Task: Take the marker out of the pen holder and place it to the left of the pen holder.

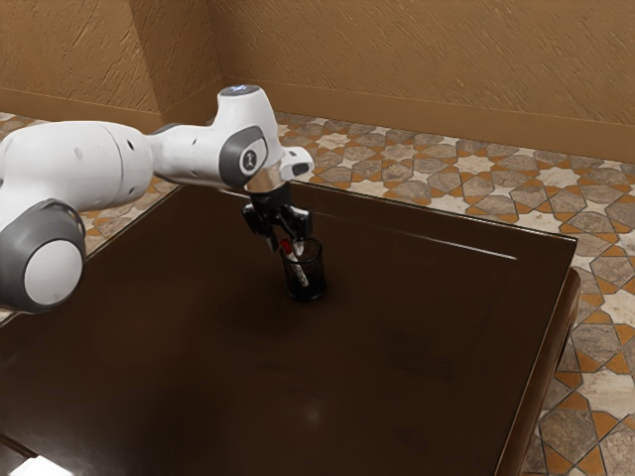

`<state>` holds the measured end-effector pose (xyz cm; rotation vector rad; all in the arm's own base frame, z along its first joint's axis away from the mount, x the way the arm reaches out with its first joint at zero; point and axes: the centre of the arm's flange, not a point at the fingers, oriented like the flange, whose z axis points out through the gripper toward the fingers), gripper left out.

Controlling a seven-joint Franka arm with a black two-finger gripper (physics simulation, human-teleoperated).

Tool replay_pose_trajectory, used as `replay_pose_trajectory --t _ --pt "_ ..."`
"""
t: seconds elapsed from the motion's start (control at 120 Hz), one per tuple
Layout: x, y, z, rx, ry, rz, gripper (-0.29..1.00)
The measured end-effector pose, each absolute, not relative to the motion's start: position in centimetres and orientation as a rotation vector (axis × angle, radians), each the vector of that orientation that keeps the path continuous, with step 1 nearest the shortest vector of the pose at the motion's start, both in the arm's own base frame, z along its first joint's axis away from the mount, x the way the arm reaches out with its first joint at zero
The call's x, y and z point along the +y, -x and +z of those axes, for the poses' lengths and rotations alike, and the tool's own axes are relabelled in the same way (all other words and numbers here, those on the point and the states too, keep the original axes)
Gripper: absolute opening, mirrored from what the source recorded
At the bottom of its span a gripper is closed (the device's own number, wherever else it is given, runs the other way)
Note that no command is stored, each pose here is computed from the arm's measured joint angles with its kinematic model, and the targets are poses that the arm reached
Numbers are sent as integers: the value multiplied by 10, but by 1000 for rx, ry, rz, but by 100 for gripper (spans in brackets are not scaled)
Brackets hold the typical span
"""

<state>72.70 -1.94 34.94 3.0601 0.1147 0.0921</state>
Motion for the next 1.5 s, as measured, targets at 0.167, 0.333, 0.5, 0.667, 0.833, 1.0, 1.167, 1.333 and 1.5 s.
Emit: replay_pose_trajectory --t 0.167,0.333,0.5,0.667,0.833,1.0,1.167,1.333,1.5 --pt "-20 -727 353 114 -3054 70 24" --pt "-21 -727 354 109 -3057 57 13" --pt "-24 -729 358 95 -3061 67 4" --pt "-24 -729 359 94 -3067 64 -2" --pt "-26 -725 385 88 -3070 89 -4" --pt "-26 -710 441 74 -3084 140 -5" --pt "57 -702 482 244 -3037 198 -6" --pt "169 -719 431 506 -2784 160 -5" --pt "216 -721 332 709 -2500 57 -4"
